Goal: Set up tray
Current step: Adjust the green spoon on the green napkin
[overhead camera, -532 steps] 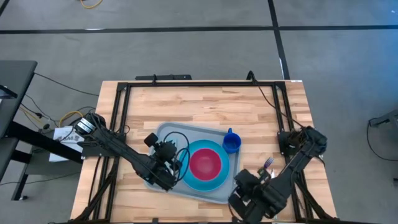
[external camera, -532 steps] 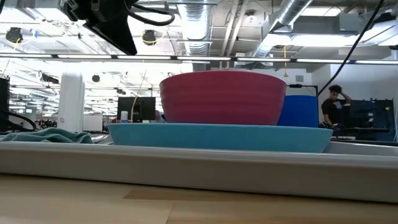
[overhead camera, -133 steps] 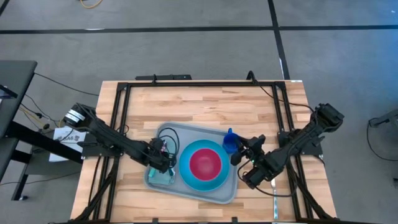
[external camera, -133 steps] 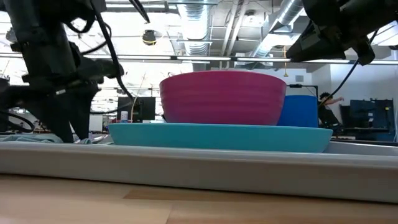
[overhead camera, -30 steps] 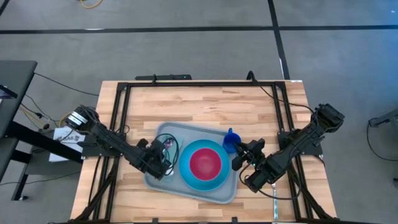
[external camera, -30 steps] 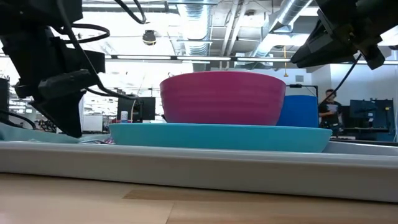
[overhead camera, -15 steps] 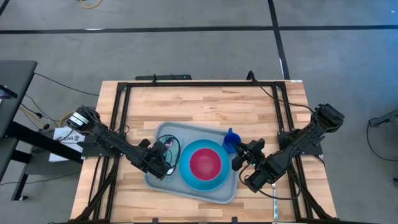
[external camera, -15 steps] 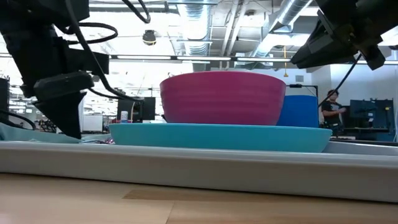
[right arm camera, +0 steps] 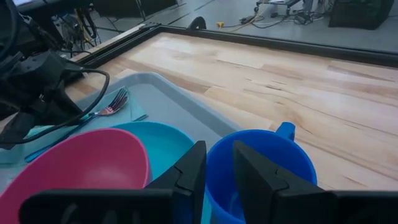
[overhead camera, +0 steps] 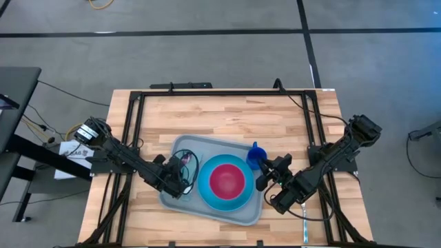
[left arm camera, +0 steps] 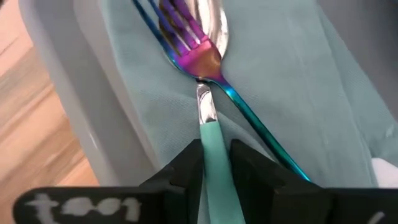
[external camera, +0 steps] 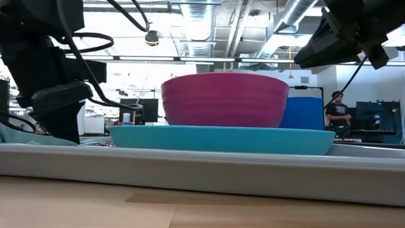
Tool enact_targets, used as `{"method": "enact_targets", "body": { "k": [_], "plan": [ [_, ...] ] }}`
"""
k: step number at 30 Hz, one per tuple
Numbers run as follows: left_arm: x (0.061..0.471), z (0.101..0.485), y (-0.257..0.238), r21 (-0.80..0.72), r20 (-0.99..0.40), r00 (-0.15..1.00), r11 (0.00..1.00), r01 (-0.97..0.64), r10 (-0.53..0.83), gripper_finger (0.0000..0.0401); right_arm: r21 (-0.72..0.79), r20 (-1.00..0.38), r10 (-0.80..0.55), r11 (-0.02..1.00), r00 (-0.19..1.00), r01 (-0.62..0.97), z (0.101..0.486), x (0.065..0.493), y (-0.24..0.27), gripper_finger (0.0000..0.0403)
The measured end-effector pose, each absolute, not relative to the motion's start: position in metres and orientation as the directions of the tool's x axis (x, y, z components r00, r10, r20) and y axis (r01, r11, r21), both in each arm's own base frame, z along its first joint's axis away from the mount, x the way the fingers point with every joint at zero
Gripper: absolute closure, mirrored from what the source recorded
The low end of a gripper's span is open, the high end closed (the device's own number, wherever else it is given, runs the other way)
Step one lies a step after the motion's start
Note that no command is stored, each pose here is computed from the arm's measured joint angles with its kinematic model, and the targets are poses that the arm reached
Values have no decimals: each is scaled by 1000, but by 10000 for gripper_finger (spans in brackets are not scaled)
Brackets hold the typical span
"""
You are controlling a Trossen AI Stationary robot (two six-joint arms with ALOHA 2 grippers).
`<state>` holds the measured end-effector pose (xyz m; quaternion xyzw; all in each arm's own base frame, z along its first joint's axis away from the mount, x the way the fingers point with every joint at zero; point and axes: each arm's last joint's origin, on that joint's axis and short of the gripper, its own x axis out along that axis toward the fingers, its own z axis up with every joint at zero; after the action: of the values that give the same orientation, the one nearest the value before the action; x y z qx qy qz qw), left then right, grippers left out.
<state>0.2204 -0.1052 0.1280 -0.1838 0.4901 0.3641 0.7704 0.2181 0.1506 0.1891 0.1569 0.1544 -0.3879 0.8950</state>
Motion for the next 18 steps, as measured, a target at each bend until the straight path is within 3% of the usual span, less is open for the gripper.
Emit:
{"method": "enact_targets", "body": {
  "k": [6, 12, 18],
  "plan": [
    [225, 131, -102, 37, -888, 260, 622, -782, 380, 371, 162, -398, -646, 650, 652, 743, 189, 218, 151, 332],
    [235, 143, -106, -31, -892, 281, 573, -819, 353, 370, 163, -399, -649, 645, 648, 747, 189, 219, 149, 332],
    [238, 165, -107, 34, -886, 216, 521, -853, 410, 363, 164, -399, -649, 645, 648, 747, 189, 219, 149, 332]
  ]
}}
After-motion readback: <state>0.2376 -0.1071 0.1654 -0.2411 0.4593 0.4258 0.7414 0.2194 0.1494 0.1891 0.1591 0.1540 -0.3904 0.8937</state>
